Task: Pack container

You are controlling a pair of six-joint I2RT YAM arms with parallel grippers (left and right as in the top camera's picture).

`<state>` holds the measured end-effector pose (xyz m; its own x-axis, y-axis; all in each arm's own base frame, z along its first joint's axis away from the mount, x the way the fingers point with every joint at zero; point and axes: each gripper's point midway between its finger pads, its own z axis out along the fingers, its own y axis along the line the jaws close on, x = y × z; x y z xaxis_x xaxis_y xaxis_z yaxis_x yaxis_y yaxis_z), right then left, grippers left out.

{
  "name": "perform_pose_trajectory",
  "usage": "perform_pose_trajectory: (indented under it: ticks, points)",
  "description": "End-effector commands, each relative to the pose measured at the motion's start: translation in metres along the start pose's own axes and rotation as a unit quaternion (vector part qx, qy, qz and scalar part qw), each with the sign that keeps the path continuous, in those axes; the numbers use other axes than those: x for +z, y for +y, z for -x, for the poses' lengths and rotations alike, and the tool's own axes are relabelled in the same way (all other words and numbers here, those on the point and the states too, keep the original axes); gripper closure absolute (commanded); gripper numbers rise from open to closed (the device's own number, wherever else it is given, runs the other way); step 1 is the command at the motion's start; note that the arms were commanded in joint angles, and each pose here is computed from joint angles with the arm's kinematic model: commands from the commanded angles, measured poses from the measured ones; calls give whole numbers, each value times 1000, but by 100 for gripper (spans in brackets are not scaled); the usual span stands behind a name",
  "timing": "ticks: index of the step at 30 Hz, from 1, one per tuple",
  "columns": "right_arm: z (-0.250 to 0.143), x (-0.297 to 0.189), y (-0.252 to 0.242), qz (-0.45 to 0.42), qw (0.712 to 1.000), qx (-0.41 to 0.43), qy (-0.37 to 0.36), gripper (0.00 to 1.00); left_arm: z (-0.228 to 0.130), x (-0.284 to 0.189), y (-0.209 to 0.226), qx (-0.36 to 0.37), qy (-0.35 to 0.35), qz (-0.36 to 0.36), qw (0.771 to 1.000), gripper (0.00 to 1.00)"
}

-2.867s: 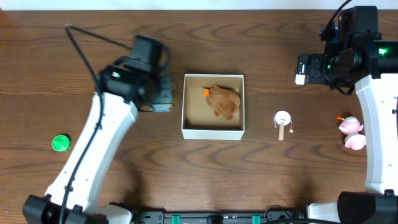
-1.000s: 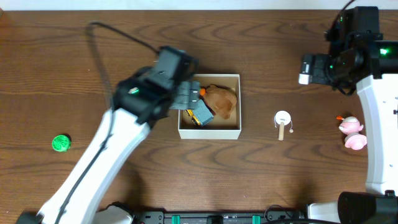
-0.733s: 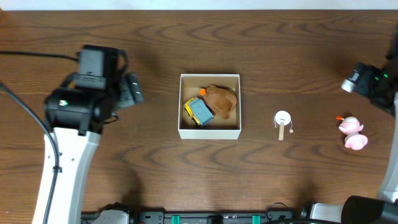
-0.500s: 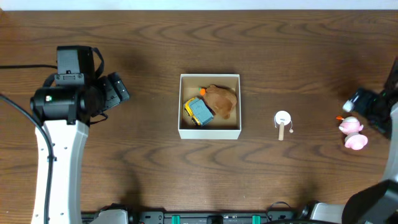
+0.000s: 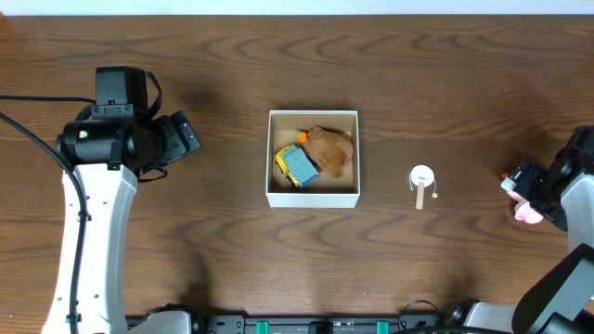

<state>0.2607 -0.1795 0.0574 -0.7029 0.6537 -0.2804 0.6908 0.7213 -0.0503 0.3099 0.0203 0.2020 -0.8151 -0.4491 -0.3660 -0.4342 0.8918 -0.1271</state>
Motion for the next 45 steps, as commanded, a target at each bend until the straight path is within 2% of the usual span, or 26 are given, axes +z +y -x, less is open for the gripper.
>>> perform_pose_trajectory:
  ticks: [1,3,5,7,9,10,14,16,19,22,26,30,34,37,41,45]
  points:
    - [-6,8,-8,-5,1000,0,1,1,-2,2,2,7,5,2,1000,2]
    - [-12,15,-10,-6,1000,4,1,2,-2,2,2,7,4,2,1000,2]
    - [-17,21,-11,-6,1000,9,2,9,-2,2,2,7,4,2,1000,2]
    - [-19,24,-9,-2,1000,9,1,26,-2,2,2,7,4,2,1000,2]
    - [-19,25,-9,-2,1000,10,0,53,-2,2,2,9,4,2,1000,2]
    - [-18,25,-9,-1,1000,10,-1,62,-2,2,2,11,4,2,1000,2]
    - [-18,24,-4,13,1000,10,-1,82,-2,2,2,11,4,2,1000,2]
    - [-16,22,1,28,1000,10,0,97,-2,2,2,11,4,2,1000,2]
    - [-9,11,19,76,997,8,-4,99,-2,2,2,11,4,2,1000,2]
    - [5,-17,54,161,987,-12,-20,99,-2,2,2,11,4,2,1000,2]
    - [19,-86,117,300,946,-104,-61,98,-2,2,2,10,4,2,1000,2]
    - [13,-162,166,341,905,-225,-121,99,-2,2,2,11,4,1,1000,2]
    - [-18,-214,209,346,861,-336,-164,99,-2,2,2,10,4,2,1000,2]
    - [-62,-233,243,350,814,-430,-176,99,-2,2,2,10,4,2,1000,2]
    - [-117,-232,276,343,762,-524,-163,99,-2,2,2,10,4,1,1000,2]
    - [-155,-215,297,326,739,-574,-133,99,-2,2,2,10,4,2,1000,2]
